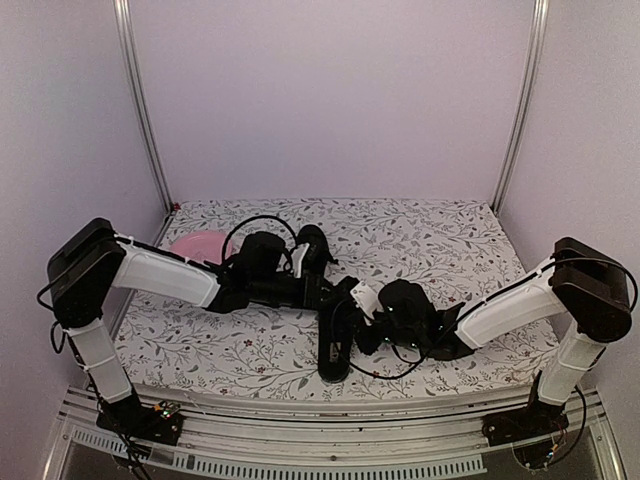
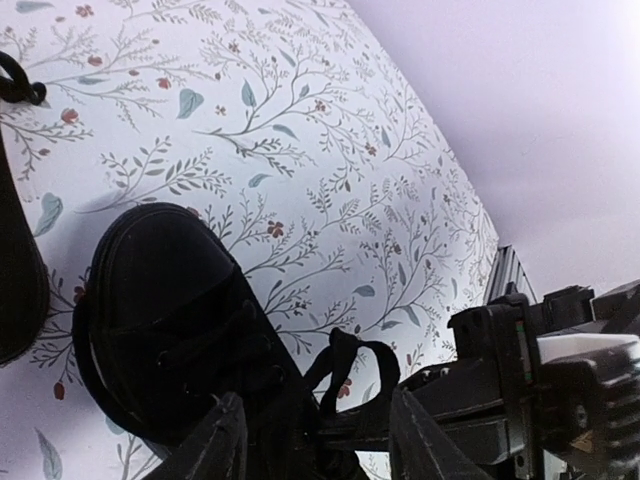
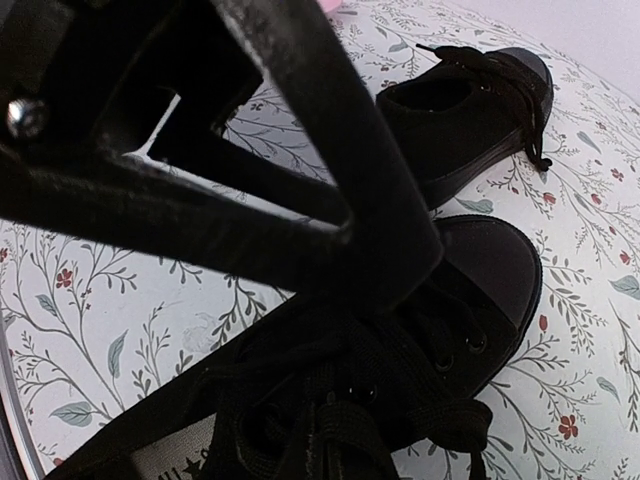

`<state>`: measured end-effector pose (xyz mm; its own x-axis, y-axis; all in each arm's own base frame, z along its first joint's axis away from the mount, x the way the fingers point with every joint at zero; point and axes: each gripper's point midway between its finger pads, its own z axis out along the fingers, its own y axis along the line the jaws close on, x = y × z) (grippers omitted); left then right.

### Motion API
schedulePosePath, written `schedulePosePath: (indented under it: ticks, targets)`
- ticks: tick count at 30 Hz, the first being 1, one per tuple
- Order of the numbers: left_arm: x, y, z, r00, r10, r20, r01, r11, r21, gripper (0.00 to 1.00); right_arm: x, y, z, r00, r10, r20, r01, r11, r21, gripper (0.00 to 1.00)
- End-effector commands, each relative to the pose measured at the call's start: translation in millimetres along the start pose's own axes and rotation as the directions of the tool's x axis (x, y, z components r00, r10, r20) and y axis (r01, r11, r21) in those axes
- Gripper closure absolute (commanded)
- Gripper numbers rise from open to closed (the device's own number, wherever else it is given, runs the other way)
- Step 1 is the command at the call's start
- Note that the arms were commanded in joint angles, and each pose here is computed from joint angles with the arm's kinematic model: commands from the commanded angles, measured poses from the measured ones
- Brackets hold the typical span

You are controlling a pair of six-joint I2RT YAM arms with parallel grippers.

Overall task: Tie the shoes
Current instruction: Cross the shoelace over the shoelace.

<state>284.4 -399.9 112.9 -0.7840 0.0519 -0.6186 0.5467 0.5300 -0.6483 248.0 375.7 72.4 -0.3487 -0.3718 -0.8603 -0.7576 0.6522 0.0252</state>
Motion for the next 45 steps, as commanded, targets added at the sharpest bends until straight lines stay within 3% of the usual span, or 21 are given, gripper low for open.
schedulePosePath:
  ticks: [1,8,13,17,18,25,45]
  targets:
    - [16,16,12,0.996,0.001,-0.094,-0.005,0.999,-0.039,0.52,-12,-1,-4,0.998,0.035,0.043,-0.035,0.999,-0.012,0.98]
    - [25,25,15,0.992,-0.017,-0.122,0.009,0.997,-0.071,0.54,-12,-3,-4,0.998,0.043,0.047,-0.043,0.999,-0.011,0.98]
    - [26,19,15,0.992,-0.018,-0.122,0.015,0.999,-0.03,0.73,-15,-4,-4,0.997,0.054,0.056,-0.053,0.999,-0.012,0.98]
    - [23,10,10,0.995,-0.017,-0.098,0.018,1.0,0.011,0.99,-22,-1,-4,0.994,0.078,0.072,-0.076,0.997,-0.031,0.98]
    - [20,8,8,0.997,-0.013,-0.082,0.015,1.0,0.016,1.0,-23,-1,-4,0.994,0.084,0.077,-0.081,0.996,-0.035,0.98]
    - [9,-9,-17,1.0,0.005,0.017,-0.006,0.998,0.061,1.0,-30,8,4,0.987,0.127,0.099,-0.118,0.989,-0.09,0.98]
    - [51,-46,-21,1.0,0.01,0.014,-0.013,0.975,0.222,1.0,-49,4,32,0.959,0.207,0.193,-0.168,0.965,-0.2,0.98]
